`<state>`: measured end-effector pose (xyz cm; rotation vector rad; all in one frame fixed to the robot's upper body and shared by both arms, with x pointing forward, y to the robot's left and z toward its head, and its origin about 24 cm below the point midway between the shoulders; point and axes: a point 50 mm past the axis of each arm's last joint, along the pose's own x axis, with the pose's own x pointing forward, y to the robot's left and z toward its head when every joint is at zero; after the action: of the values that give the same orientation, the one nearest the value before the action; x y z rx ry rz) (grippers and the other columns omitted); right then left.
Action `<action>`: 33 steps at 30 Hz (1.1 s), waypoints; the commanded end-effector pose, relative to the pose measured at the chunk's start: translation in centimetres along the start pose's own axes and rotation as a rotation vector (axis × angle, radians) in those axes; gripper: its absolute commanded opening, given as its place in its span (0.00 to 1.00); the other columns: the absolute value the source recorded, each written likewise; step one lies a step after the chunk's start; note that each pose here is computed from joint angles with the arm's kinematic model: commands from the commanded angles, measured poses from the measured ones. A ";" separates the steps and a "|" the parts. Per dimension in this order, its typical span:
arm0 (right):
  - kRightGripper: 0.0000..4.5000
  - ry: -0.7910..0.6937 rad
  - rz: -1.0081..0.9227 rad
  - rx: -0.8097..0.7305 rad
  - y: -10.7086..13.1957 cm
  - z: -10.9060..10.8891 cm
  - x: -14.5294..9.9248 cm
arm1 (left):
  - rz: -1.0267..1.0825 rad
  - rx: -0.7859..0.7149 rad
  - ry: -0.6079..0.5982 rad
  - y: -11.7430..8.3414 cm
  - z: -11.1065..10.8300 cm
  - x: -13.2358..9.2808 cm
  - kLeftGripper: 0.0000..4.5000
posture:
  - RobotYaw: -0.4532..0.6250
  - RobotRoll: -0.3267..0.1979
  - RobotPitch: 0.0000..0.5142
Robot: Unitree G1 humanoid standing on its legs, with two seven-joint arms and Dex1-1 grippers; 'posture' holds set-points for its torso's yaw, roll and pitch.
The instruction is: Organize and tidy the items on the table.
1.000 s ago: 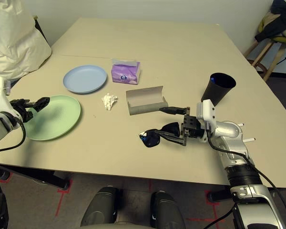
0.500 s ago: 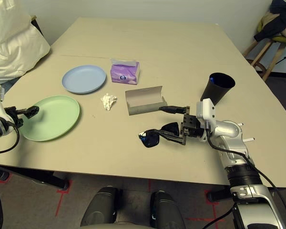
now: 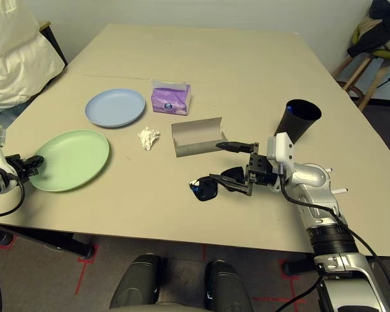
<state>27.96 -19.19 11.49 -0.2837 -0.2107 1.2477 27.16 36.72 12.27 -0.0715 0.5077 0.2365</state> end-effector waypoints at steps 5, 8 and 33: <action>1.00 0.012 -0.001 -0.019 -0.1 0.2 0.1 | 0.020 -0.010 0.059 0.3 -1.3 0.0 0.00 | 0.65 0.62 0.08; 1.00 0.013 -0.003 -0.021 -0.1 0.2 0.1 | 0.017 -0.016 0.055 0.3 -1.2 0.0 0.00 | 0.65 0.62 0.08; 1.00 -0.023 -0.080 0.005 -0.7 0.7 0.4 | 0.026 -0.293 -0.129 0.4 1.3 -3.9 0.00 | 0.64 0.62 0.08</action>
<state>28.73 -18.68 12.32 -0.2536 -0.2349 1.1777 24.23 36.82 14.61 -0.3146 0.3785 0.3419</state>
